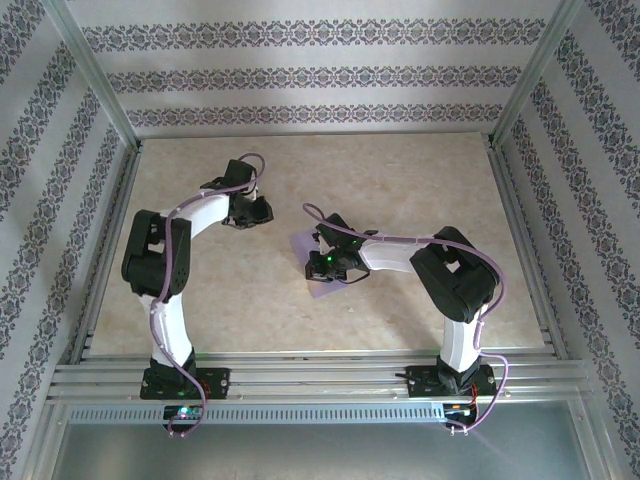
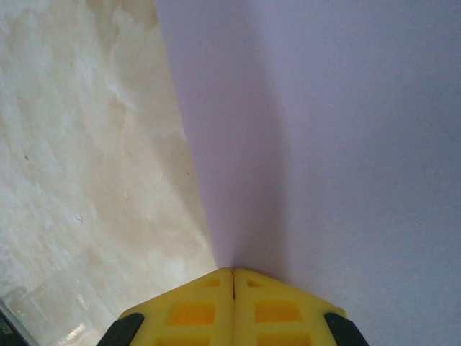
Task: Fold a paper plane with a square sheet of paper (pick it up from the middle)
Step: First fold in half a square sheet of paper at the center of the table, then fold the triangle a second time at the center of the table.
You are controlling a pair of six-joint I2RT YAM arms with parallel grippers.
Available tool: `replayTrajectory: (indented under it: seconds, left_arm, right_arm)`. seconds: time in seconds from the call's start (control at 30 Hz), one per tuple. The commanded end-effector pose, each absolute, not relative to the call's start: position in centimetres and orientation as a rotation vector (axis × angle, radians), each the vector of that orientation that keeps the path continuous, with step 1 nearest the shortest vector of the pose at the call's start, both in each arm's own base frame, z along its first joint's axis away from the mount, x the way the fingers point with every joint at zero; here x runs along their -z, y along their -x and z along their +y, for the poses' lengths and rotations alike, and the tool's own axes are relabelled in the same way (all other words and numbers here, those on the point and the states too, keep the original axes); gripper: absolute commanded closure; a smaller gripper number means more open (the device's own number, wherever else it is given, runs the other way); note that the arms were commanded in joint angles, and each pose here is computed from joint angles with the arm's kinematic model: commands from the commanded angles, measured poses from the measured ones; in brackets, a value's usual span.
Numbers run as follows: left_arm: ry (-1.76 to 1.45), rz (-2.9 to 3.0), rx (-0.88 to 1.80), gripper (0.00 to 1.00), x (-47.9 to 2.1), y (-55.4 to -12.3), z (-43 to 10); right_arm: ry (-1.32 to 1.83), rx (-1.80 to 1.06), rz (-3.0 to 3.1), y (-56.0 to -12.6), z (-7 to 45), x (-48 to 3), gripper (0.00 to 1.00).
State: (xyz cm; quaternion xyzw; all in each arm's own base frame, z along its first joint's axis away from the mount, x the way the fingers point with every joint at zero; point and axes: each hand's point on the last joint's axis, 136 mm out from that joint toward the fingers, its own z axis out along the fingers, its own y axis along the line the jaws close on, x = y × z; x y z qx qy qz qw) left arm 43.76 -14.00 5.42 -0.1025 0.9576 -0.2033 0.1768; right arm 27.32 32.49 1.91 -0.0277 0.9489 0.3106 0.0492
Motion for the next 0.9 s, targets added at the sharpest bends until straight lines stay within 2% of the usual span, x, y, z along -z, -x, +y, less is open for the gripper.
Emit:
replayTrajectory:
  seconds: [0.0, 0.23, 0.33, 0.5, 0.87]
  left_arm:
    - [0.372, 2.66, 0.716, 0.73, -8.1, -41.2, -15.5]
    - [0.473, 2.614, 0.967, 0.56, -8.8, -36.5, -20.9]
    - [0.462, 2.616, 1.026, 0.53, -8.5, -35.6, -23.5]
    - [0.42, 2.661, 1.027, 0.55, -6.9, -35.9, -25.6]
    - [0.312, 2.798, 0.88, 0.71, -3.1, -36.3, -25.5]
  right_arm:
    - [-0.009, -0.999, 2.775, -29.4, 32.6, -5.7, 0.93]
    - [-0.253, -0.848, 2.743, -32.0, 25.9, -5.2, 0.72]
    - [-0.328, -0.826, 2.733, -31.8, 23.5, -5.0, 0.64]
    - [-0.398, -0.844, 2.742, -30.4, 21.6, -4.7, 0.57]
    - [-0.484, -0.926, 2.803, -27.2, 21.1, -3.6, 0.56]
